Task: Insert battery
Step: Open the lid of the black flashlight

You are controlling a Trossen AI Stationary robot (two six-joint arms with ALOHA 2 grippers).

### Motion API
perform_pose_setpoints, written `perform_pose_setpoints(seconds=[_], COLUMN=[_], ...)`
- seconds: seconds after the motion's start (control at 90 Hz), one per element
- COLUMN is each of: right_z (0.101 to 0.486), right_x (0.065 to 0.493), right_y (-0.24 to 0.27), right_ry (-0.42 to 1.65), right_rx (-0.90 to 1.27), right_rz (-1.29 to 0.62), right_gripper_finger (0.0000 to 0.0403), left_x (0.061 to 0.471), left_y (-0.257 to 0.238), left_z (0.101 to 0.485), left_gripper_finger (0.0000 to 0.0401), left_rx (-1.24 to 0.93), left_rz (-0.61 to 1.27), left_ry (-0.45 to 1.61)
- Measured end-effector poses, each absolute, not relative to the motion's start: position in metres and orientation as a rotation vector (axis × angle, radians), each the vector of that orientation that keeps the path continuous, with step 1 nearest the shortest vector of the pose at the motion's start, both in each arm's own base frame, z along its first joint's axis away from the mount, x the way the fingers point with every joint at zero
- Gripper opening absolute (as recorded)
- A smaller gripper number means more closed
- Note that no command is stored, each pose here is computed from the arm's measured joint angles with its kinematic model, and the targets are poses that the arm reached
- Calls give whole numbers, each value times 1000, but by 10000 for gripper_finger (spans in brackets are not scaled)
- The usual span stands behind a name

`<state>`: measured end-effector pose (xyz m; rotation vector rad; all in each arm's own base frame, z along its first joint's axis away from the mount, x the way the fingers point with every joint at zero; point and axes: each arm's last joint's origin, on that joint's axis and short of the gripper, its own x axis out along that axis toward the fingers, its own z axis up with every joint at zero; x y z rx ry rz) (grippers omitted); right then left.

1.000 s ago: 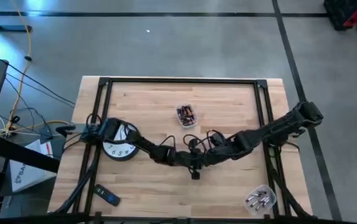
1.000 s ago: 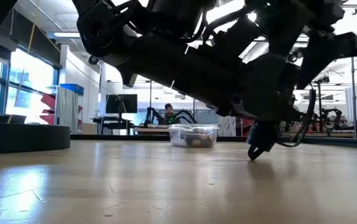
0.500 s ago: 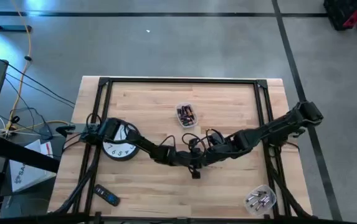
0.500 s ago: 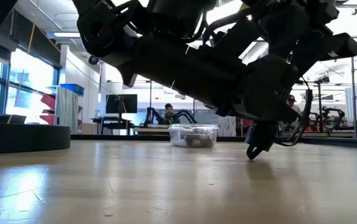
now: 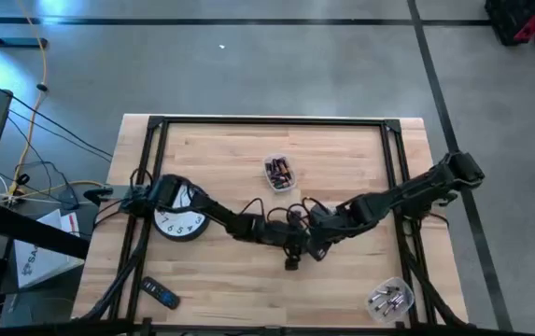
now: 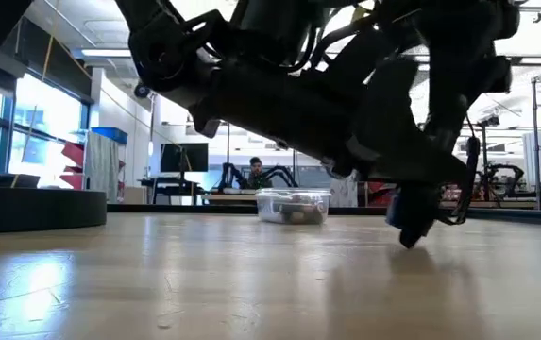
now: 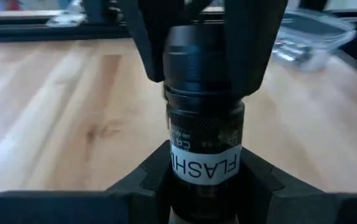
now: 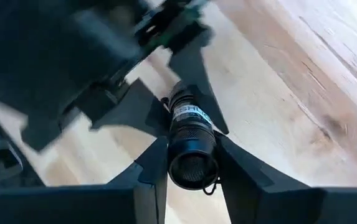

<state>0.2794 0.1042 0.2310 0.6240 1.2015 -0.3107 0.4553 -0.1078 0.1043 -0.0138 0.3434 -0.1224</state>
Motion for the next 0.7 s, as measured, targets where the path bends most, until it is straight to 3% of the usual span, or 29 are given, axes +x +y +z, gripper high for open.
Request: perform_pose_setpoints(seconds=[0.7], right_z=[234], right_x=[284], right_y=[107], right_ry=[1130], right_rx=[-200], right_rz=[301], right_gripper_finger=[87], left_x=[458], left_y=[-92], left_z=[106], left_gripper_finger=[97], left_rx=[-310], left_rz=[-392], left_ry=[405])
